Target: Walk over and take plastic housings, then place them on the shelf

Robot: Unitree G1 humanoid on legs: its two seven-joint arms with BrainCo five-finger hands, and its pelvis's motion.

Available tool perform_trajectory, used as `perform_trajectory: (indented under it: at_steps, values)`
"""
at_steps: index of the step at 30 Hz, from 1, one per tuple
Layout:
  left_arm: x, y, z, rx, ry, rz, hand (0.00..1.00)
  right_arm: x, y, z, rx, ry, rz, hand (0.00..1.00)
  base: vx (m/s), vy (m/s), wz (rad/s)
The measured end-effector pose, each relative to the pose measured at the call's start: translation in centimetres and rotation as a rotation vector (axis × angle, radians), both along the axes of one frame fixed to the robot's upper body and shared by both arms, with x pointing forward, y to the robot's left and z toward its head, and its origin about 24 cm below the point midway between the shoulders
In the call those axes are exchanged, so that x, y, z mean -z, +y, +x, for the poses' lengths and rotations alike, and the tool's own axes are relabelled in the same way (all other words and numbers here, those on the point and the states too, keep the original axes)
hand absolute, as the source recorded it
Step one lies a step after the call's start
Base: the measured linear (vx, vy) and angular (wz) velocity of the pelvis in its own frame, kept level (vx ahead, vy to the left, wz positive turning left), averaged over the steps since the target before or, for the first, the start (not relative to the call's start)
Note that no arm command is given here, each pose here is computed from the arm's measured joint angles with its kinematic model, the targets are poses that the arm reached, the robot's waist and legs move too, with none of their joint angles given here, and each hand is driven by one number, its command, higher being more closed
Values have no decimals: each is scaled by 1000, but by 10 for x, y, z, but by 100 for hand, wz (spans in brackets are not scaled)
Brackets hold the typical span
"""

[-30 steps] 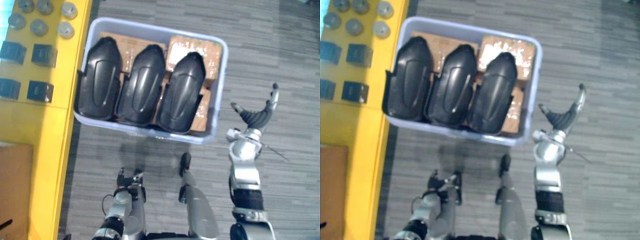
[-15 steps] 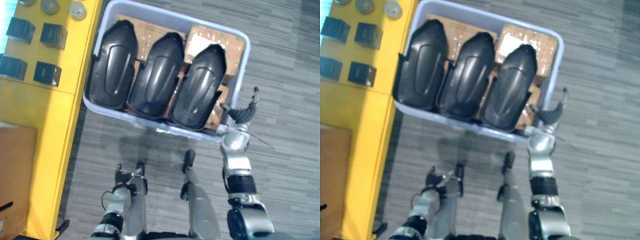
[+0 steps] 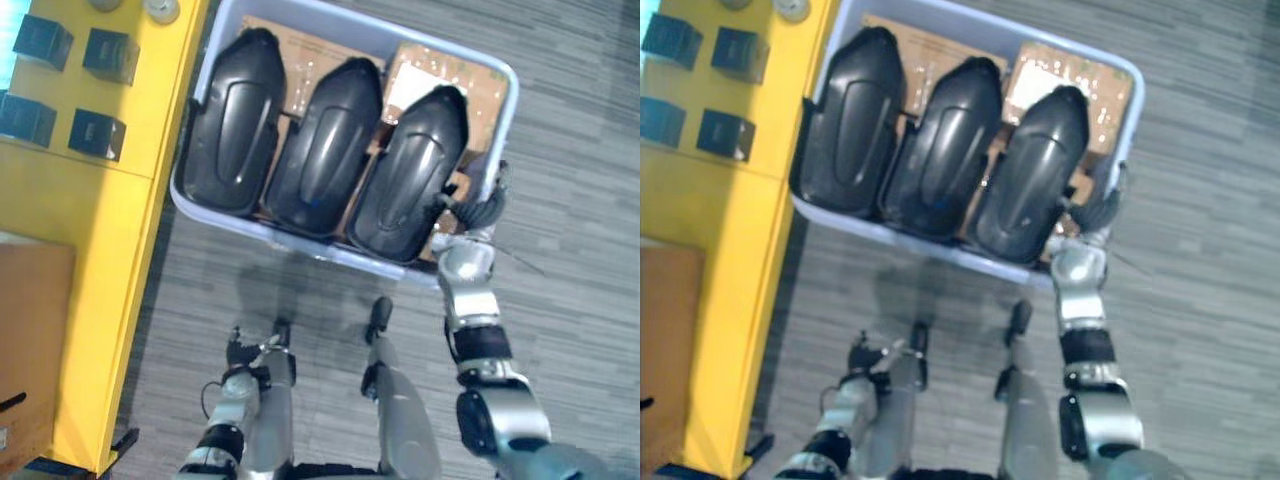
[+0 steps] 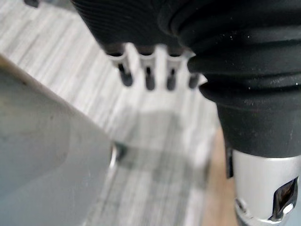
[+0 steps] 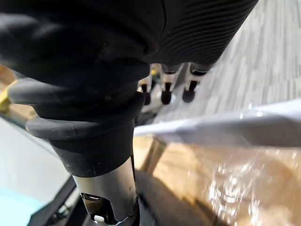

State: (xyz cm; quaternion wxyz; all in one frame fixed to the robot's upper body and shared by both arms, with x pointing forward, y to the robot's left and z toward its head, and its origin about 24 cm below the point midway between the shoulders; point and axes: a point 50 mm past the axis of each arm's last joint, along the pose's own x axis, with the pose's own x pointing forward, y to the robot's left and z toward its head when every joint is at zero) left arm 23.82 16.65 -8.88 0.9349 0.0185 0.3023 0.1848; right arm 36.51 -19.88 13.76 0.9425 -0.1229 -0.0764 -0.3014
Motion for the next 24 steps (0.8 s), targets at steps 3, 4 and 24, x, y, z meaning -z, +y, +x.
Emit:
perform_trajectory:
  at_steps: [3,4,24]
  values:
    - [0,1,0,-1,2,3,0,-4,-3,10,-12,31,-7,0,-24,55,6]
    - [0,1,0,0,2,2,0,-7,-5,14,-17,42,-13,0,-19,45,9]
    - [1,-6,8,64,23,-29,0,-48,-43,47,-26,276,-193,100,-18,67,2]
